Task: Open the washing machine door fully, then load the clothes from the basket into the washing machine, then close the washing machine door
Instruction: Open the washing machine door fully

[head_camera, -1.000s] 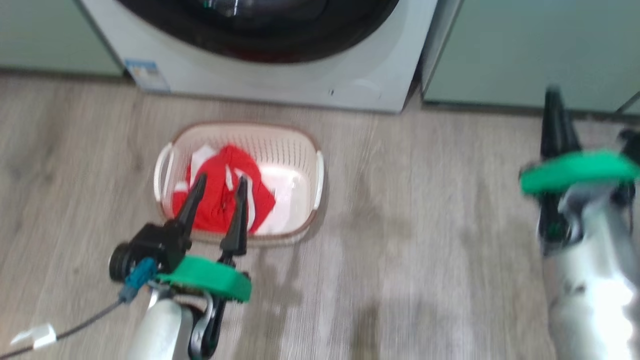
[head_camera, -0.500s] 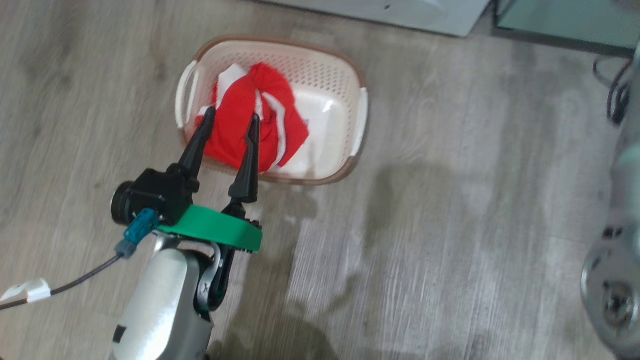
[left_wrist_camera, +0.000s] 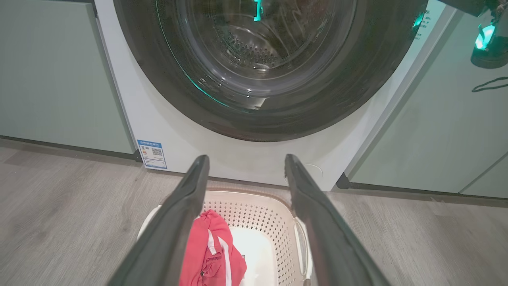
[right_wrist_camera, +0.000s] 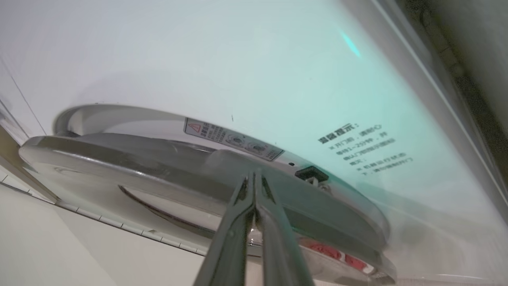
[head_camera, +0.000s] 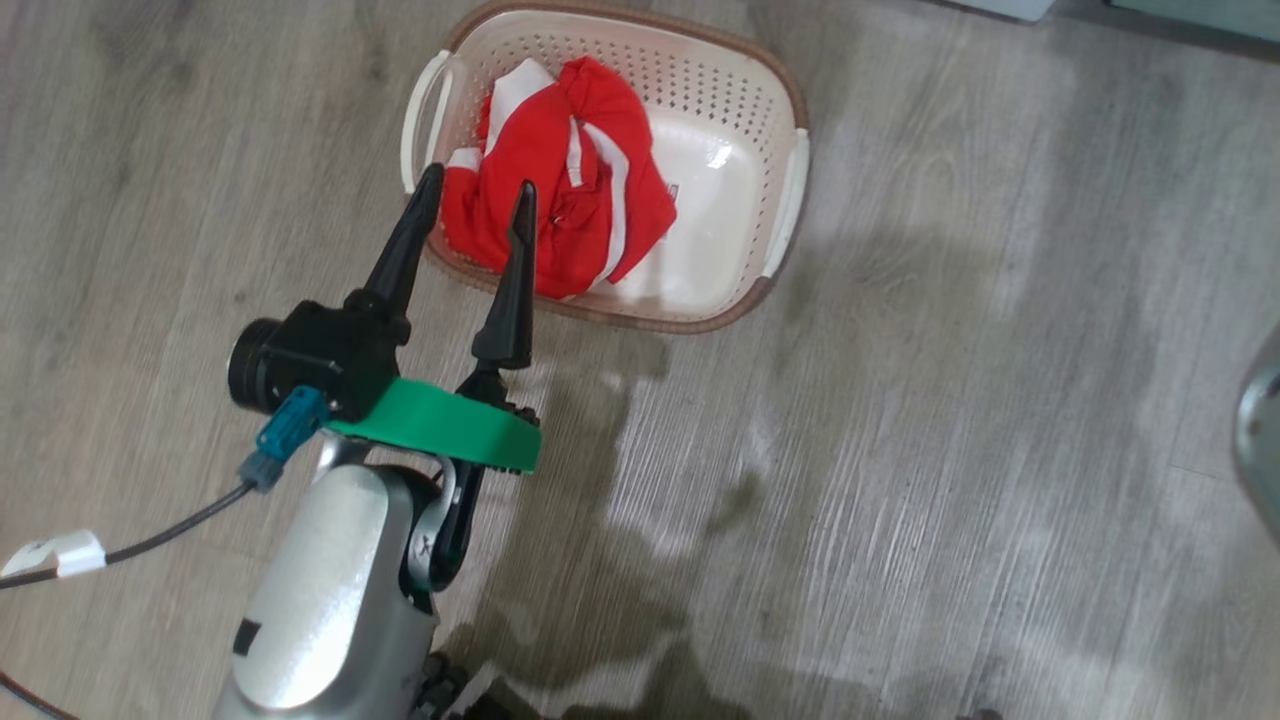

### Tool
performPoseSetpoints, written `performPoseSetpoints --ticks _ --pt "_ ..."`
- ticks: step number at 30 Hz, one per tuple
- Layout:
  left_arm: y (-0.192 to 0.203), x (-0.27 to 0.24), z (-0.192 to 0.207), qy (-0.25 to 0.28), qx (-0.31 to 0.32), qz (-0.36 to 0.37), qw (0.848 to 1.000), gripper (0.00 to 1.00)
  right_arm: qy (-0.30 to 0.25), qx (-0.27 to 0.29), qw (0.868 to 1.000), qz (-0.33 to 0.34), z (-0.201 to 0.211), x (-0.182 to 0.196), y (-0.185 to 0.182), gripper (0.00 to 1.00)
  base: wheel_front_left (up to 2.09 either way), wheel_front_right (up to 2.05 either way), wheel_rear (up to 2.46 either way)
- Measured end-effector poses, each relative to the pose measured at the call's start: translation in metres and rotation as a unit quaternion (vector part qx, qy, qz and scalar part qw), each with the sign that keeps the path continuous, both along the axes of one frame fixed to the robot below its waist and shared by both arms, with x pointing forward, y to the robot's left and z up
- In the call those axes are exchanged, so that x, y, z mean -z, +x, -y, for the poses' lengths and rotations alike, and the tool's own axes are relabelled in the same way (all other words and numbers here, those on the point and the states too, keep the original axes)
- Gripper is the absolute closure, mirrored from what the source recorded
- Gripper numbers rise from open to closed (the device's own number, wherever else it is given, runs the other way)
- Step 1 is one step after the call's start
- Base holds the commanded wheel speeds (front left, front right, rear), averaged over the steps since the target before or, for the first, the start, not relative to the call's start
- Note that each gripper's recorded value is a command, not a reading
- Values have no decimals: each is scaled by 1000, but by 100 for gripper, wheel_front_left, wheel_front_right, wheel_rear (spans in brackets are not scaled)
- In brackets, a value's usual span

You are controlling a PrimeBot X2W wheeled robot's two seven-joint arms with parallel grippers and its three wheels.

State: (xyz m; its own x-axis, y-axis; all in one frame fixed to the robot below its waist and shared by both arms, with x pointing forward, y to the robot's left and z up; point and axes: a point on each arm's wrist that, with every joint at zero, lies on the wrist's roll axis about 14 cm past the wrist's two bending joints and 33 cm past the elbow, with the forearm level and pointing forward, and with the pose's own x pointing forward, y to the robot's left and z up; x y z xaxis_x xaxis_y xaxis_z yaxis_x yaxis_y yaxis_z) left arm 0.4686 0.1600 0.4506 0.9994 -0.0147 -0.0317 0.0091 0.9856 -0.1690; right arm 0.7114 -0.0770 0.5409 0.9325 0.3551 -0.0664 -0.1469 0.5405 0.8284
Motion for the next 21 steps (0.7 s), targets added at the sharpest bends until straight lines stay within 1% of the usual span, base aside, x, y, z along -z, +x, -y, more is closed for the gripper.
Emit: performPoseSetpoints --ticks 6,13,17,21 --pt "-3 7 -4 5 -4 -11 1000 0 -6 -10 1000 -13 -5 7 14 100 0 0 0" --pt "-4 12 -7 9 -10 -18 1000 0 -3 -23 1000 -20 -10 5 24 100 0 0 0" --pt "-3 11 -7 11 -10 -16 1000 0 3 -43 999 -33 -14 6 25 100 0 0 0" --pt "1 3 -7 10 -11 -4 1000 0 -13 -63 997 -41 -18 7 23 100 0 0 0"
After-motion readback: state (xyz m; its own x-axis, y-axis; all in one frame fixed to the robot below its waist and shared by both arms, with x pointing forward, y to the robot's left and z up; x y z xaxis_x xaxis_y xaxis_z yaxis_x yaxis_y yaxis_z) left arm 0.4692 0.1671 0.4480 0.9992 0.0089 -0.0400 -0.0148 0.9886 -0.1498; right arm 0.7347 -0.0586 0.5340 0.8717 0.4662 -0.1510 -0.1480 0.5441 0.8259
